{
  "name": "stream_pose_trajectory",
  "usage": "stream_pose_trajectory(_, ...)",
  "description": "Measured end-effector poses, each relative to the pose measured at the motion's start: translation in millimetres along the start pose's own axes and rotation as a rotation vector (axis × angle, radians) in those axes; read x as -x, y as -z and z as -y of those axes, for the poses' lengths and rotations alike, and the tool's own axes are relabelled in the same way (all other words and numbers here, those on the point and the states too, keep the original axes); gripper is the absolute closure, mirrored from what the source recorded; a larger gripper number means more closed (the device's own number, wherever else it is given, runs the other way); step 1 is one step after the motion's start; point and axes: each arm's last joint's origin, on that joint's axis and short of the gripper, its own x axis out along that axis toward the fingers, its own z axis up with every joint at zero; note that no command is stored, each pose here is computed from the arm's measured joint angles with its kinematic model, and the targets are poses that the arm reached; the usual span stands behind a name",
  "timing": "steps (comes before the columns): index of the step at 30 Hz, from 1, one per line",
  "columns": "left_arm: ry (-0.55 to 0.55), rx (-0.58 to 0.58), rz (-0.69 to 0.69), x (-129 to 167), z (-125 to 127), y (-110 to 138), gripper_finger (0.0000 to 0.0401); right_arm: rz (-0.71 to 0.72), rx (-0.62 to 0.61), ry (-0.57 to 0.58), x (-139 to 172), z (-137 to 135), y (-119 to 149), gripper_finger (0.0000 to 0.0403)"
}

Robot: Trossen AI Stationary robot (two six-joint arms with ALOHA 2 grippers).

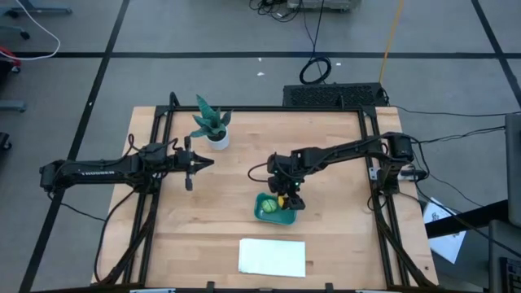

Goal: Pick and placing Produce into tupperware
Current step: Put the lemon into the bin

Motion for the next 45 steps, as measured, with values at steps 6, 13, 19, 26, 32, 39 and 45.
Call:
stream_pose_trajectory(6,0.000,-0.002,0.000,0,0,0,0.0375,0.012,0.030,-0.001,-2,-2,-1,0.0200)
stream_pose_trajectory(13,0.000,-0.001,0.000,0,0,0,0.0375,0.001,0.120,-0.010,-7,-10,-1,0.0200)
stream_pose_trajectory(19,0.000,-0.001,0.000,0,0,0,0.0375,-0.003,0.142,-0.003,-8,-11,-2,0.0200)
stream_pose_trajectory(26,0.000,0.000,0.000,0,0,0,0.0375,0.000,0.163,0.020,-8,-11,-2,0.0200)
stream_pose_trajectory(32,-0.001,0.000,0.000,0,0,0,0.0375,0.000,0.173,0.024,-8,-11,-2,0.0200)
stream_pose_trajectory(39,-0.001,0.000,-0.001,0,0,0,0.0375,-0.009,0.179,0.047,-11,-8,-2,0.0200)
stream_pose_trajectory(45,-0.001,-0.002,-0.001,0,0,0,0.0375,-0.001,0.180,0.050,-11,-8,-3,0.0200)
